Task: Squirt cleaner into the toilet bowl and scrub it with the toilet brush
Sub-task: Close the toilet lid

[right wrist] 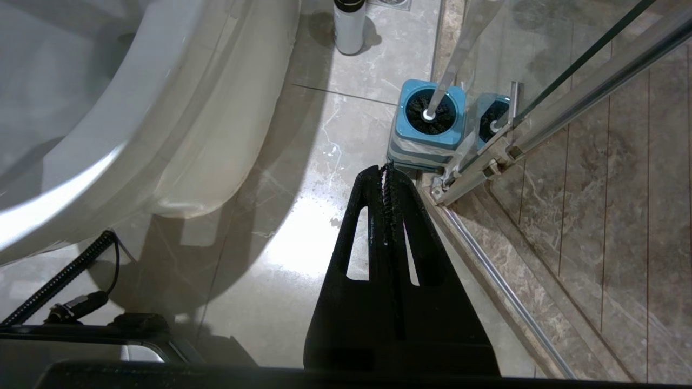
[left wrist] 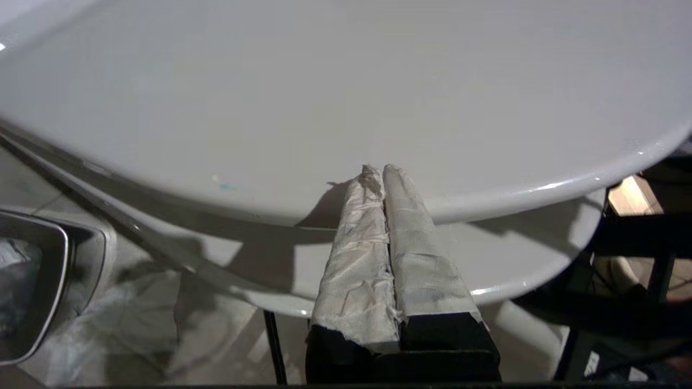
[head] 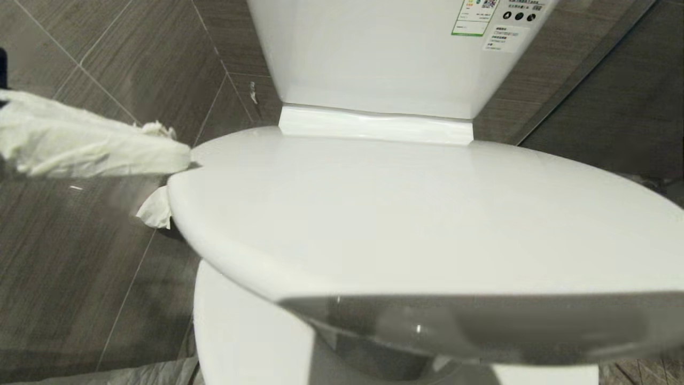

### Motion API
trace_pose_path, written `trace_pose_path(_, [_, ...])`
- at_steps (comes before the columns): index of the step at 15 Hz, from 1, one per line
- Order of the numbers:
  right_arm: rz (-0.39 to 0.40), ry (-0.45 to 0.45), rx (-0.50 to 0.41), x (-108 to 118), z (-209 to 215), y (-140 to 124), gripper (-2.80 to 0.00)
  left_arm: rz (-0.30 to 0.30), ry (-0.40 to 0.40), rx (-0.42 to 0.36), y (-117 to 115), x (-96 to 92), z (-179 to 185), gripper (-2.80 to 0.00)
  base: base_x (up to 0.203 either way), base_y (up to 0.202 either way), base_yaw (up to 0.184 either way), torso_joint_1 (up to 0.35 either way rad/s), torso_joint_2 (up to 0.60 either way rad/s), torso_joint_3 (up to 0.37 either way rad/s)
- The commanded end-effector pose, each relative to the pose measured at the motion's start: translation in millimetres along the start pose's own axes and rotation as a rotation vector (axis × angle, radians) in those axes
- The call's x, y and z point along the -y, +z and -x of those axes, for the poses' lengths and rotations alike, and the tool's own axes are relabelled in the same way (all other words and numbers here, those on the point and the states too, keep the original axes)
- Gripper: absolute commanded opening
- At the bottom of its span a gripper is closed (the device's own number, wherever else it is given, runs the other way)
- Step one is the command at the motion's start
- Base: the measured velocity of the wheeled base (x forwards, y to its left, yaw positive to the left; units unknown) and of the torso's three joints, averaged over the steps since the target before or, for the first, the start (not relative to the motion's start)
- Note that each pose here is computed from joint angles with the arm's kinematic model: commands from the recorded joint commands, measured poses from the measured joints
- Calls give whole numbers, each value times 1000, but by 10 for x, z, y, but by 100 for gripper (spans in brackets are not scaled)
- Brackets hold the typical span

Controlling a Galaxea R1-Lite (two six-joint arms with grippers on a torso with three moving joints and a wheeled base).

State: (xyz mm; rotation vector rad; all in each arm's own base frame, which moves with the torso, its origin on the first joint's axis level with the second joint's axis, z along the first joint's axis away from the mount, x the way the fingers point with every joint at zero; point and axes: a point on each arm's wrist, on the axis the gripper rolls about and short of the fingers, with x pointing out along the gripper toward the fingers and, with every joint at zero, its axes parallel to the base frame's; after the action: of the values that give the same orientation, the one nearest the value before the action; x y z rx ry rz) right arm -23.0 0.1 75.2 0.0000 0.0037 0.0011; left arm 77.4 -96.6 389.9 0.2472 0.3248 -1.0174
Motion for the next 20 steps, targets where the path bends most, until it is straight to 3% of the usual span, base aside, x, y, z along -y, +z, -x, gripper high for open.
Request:
trace_pose_path(1, [0, 0, -1, 0, 0, 1, -280, -2, -24, -50, -86, 34, 49, -280, 0, 0, 0, 0, 0, 0])
trace_pose_path(3, [0, 0, -1, 0, 0, 1, -280, 2, -34, -97, -149, 44, 25, -280, 0, 0, 0, 0, 0, 0])
trace_pose_path(6, [0, 0, -2, 0, -2, -4, -280, 12, -36, -105, -147, 40, -12, -280, 0, 0, 0, 0, 0, 0])
trace_pose_path(8, [0, 0, -1, 0, 0, 1, -280, 31, -24, -92, -145, 26, 11, -280, 0, 0, 0, 0, 0, 0])
trace_pose_path(11, [0, 0, -1, 0, 0, 1, -280, 38, 30, -8, -62, 5, -4, -280, 0, 0, 0, 0, 0, 0])
trace_pose_path(15, [0, 0, -1, 0, 0, 1, -280, 46, 36, -19, -111, 9, -5, -280, 0, 0, 0, 0, 0, 0])
trace_pose_path(20, [0, 0, -1, 0, 0, 1, -280, 24, 46, 32, -85, 24, 59, -280, 0, 0, 0, 0, 0, 0])
